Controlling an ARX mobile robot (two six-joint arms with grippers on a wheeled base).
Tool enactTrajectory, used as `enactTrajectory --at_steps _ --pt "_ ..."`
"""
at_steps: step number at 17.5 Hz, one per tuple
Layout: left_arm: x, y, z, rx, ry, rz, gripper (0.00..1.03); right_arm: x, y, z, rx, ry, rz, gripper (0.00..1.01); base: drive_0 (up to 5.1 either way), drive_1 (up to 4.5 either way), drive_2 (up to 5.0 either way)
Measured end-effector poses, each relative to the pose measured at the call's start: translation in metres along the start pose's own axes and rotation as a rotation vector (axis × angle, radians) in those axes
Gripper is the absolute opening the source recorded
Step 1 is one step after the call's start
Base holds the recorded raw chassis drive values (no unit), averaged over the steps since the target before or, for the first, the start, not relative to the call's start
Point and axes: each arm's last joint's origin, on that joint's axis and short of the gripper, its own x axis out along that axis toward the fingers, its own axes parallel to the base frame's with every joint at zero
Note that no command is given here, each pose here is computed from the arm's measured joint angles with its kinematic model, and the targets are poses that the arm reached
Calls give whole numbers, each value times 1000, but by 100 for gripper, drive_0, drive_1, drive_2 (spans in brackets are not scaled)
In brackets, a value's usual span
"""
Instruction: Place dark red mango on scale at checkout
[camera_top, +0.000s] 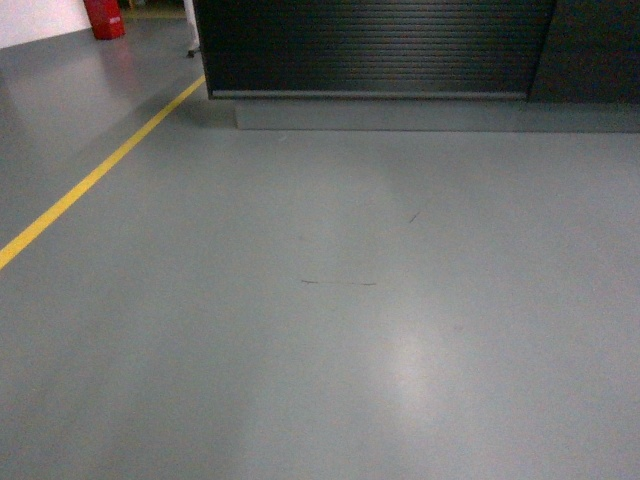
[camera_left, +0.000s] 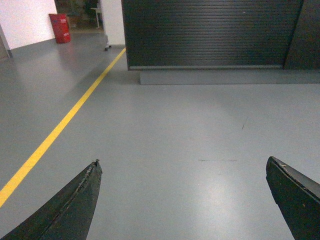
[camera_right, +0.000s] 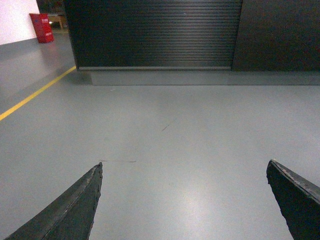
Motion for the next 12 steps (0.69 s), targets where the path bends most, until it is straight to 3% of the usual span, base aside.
enactTrajectory --at_steps 12 --pt "0 0 0 0 0 0 98 0 0 0 0 0 0 98 0 0 0"
